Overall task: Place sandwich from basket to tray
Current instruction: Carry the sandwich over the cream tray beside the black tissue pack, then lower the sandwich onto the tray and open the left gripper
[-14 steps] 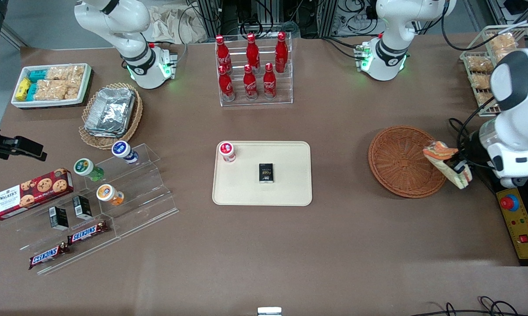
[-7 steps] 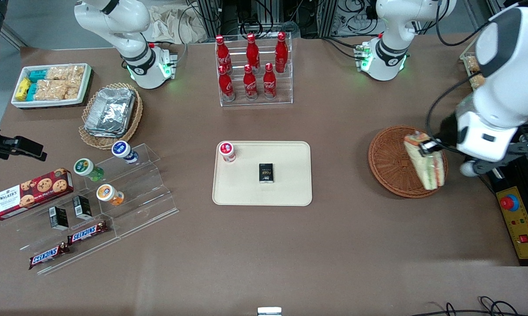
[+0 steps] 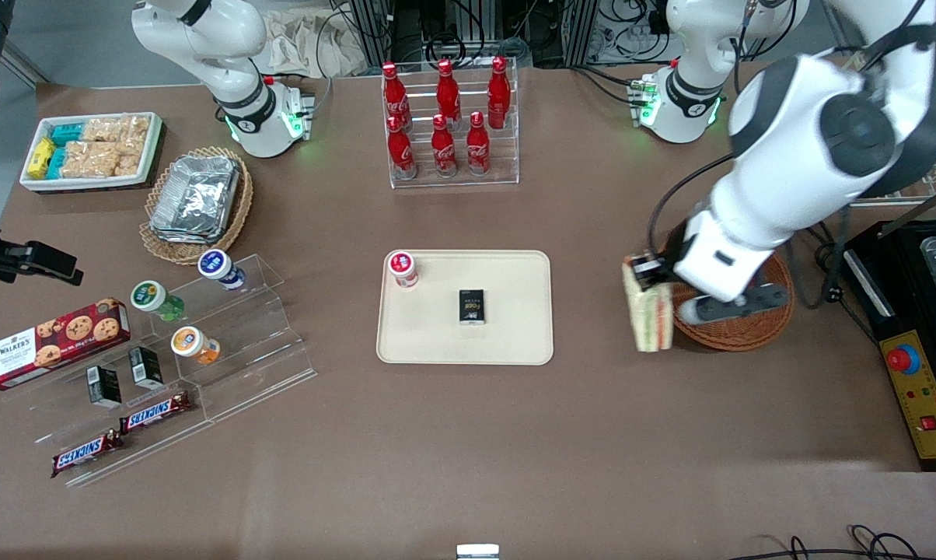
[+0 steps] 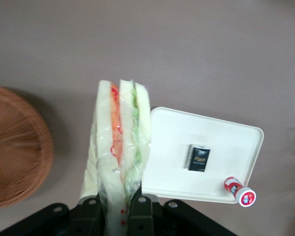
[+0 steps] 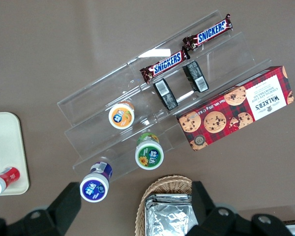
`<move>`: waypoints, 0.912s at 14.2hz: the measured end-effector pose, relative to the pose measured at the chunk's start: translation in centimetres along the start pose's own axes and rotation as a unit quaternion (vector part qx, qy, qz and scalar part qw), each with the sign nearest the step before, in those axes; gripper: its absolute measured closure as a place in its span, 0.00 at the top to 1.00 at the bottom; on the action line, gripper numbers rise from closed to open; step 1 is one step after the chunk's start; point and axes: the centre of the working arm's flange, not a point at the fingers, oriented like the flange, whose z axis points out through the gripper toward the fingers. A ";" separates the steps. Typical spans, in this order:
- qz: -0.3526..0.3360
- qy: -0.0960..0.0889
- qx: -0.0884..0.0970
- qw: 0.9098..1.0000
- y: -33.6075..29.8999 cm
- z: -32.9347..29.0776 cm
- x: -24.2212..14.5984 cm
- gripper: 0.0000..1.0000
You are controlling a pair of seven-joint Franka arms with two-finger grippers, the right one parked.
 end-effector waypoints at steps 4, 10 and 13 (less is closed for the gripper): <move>0.043 -0.019 -0.007 0.999 4.9 10.7 -2.3 0.19; 0.073 -0.004 -0.018 0.997 5.4 22.7 -7.2 0.19; 0.079 -0.002 -0.021 0.997 5.6 25.7 -7.8 0.19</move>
